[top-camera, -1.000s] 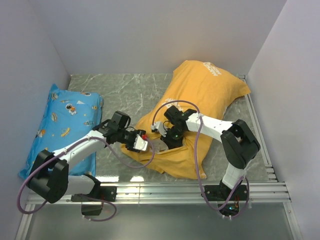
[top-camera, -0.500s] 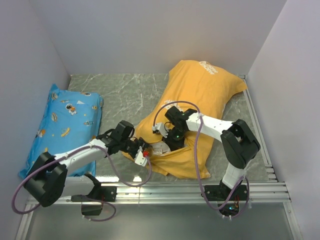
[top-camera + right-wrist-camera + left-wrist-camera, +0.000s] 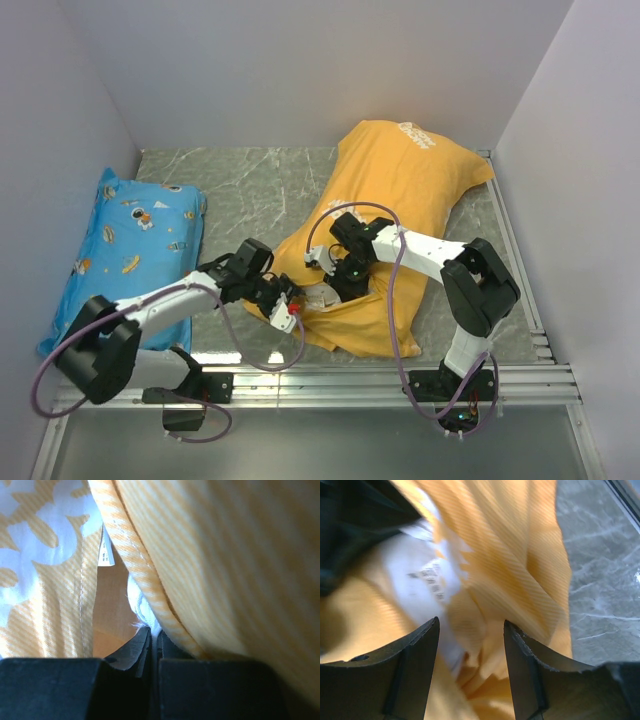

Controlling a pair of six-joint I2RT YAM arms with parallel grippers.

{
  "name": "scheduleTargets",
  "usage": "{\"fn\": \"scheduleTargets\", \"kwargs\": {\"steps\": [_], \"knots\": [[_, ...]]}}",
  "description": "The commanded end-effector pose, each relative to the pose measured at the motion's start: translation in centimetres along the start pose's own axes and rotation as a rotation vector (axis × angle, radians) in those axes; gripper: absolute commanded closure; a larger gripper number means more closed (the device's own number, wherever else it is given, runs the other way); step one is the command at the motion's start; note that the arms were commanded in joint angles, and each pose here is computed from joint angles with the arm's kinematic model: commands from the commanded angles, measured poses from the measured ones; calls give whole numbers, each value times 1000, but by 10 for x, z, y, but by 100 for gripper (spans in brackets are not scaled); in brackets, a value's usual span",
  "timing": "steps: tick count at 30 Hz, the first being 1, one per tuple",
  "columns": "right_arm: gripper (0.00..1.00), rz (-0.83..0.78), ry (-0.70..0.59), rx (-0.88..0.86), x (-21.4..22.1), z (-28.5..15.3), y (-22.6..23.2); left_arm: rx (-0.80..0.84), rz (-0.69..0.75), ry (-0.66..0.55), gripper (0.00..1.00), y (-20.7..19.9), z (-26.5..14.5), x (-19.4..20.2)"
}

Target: Put the pillow into the pillowcase

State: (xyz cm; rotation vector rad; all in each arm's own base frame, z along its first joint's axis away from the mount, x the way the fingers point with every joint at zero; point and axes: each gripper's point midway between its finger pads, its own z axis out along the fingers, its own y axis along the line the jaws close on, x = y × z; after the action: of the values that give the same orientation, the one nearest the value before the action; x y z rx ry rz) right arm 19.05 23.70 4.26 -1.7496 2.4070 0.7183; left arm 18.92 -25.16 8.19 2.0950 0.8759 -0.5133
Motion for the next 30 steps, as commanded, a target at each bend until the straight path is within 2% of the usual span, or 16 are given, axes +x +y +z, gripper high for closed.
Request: {"fn": "scheduleTargets", "kwargs": {"steps": [1, 4, 7, 8, 12, 14, 16, 21, 25, 26, 27, 29, 30], "knots": [[100, 64, 148, -36, 43, 7, 7, 18, 83, -23, 40, 12, 7, -2], [100, 59, 152, -35, 46, 7, 8, 100, 95, -41, 43, 0, 16, 1], [100, 57, 164, -43, 50, 7, 10, 185, 96, 1, 58, -16, 24, 16], [100, 54, 174, -39, 53, 7, 9, 211, 74, 54, 73, -22, 23, 27], [100, 32, 230, -9, 71, 12, 3, 224, 22, 143, 90, -22, -11, 45], [100, 32, 268, -12, 83, 15, 3, 175, 14, 205, 99, -3, -40, 49], [100, 27, 295, -14, 92, 17, 3, 190, -28, 278, 100, -6, -70, 57], [100, 25, 304, -15, 92, 16, 2, 88, 10, 379, 100, 44, -134, 43], [100, 38, 272, -32, 72, 17, 1, -99, 115, 283, 100, 106, -159, -12], [100, 44, 265, -37, 68, 17, 1, -178, 176, 231, 100, 128, -166, -39], [100, 51, 260, -45, 63, 17, 3, -215, 159, 180, 100, 136, -160, -62], [100, 36, 237, -46, 46, 20, 1, -331, 253, 110, 100, 160, -167, -99], [100, 48, 225, -39, 40, 20, 0, -351, 237, 59, 100, 161, -161, -117]]}}
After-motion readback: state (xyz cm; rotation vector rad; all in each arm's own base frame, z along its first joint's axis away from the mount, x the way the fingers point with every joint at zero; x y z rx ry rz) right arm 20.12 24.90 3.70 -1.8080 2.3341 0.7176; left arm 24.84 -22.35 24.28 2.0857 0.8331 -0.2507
